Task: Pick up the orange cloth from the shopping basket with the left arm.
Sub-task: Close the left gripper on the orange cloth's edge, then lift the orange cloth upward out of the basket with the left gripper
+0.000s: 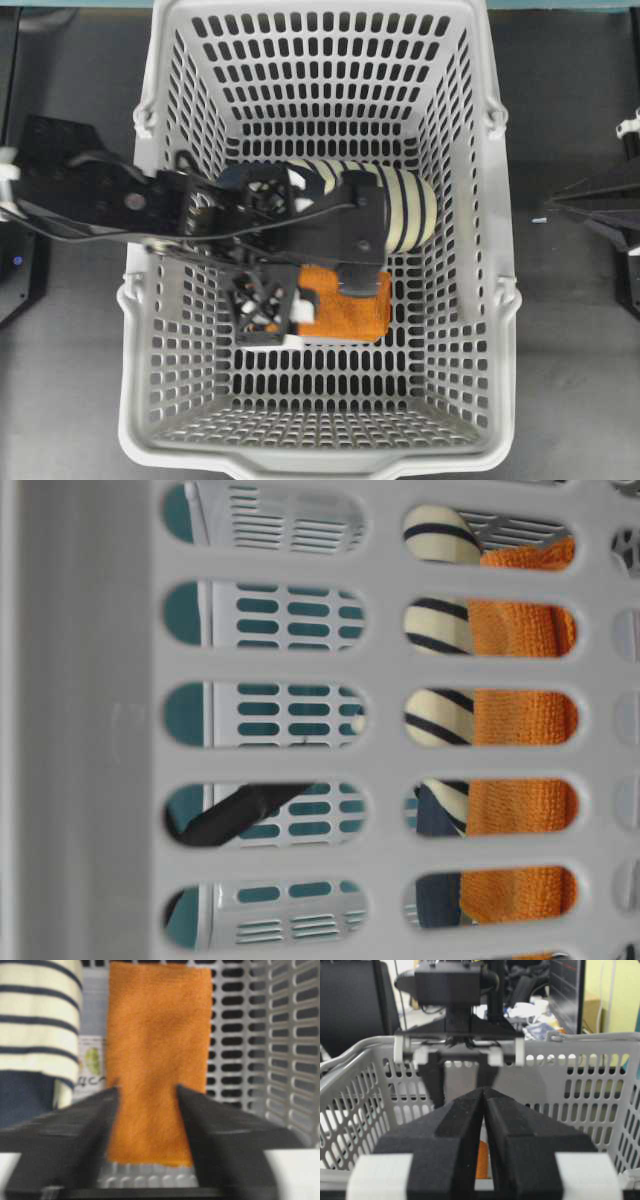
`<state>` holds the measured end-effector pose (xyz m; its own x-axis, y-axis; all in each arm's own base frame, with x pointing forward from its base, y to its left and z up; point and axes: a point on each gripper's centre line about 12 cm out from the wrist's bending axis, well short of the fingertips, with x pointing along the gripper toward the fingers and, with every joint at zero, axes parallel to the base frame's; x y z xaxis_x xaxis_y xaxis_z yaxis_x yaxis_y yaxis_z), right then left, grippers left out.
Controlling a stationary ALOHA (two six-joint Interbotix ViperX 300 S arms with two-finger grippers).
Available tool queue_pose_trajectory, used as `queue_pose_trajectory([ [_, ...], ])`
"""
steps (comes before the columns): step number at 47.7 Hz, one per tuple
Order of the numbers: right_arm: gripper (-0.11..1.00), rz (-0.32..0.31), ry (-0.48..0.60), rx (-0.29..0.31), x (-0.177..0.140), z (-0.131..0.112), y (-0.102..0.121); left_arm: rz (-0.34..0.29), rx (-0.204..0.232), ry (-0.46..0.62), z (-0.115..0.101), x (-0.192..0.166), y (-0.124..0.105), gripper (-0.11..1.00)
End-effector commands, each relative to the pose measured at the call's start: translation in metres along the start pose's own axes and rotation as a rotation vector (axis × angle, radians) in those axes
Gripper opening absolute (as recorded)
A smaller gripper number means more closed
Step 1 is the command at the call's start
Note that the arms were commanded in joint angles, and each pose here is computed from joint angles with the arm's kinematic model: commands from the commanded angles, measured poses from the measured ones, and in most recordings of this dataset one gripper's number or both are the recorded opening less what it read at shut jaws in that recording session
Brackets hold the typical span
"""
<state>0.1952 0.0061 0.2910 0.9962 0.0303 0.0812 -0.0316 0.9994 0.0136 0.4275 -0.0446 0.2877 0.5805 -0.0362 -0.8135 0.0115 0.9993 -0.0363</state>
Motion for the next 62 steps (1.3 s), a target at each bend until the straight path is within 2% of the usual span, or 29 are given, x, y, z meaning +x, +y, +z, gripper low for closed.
queue_pose_trajectory([
  [1,-0.02,0.006,-0.008,0.0,0.001,0.002,0.001,-0.004,-0.001,-0.02,0.009,0.0,-0.004,0.65],
  [5,-0.02,0.006,-0.009,0.0,0.001,0.003,0.001,-0.004,-0.003,-0.003,0.009,0.01,-0.005,0.84],
  [8,-0.02,0.005,-0.005,0.002,0.001,0.001,0.001,-0.002,0.0,0.014,0.006,0.018,-0.005,0.9],
  [17,-0.02,0.006,-0.003,0.0,0.001,0.001,0.001,0.003,0.008,0.072,-0.008,0.042,-0.006,0.88],
  [26,-0.02,0.006,-0.003,0.0,0.0,0.0,0.001,0.012,0.01,0.163,-0.034,0.074,-0.005,0.88],
  [42,-0.02,0.006,0.003,0.002,0.0,-0.002,0.001,0.016,0.012,0.194,-0.049,0.083,-0.003,0.86],
  [45,-0.02,0.005,0.002,0.003,-0.001,-0.002,0.001,0.015,0.011,0.195,-0.049,0.082,-0.003,0.81],
  [48,-0.02,0.006,0.003,0.002,0.0,-0.002,0.001,0.014,0.013,0.191,-0.048,0.079,-0.003,0.72],
  [58,-0.02,0.006,-0.008,0.0,-0.002,0.0,0.001,0.012,0.007,0.134,-0.032,0.053,-0.001,0.19],
  [62,-0.02,0.006,-0.011,0.0,-0.003,0.001,0.001,0.013,0.005,0.114,-0.02,0.032,-0.001,0.15],
])
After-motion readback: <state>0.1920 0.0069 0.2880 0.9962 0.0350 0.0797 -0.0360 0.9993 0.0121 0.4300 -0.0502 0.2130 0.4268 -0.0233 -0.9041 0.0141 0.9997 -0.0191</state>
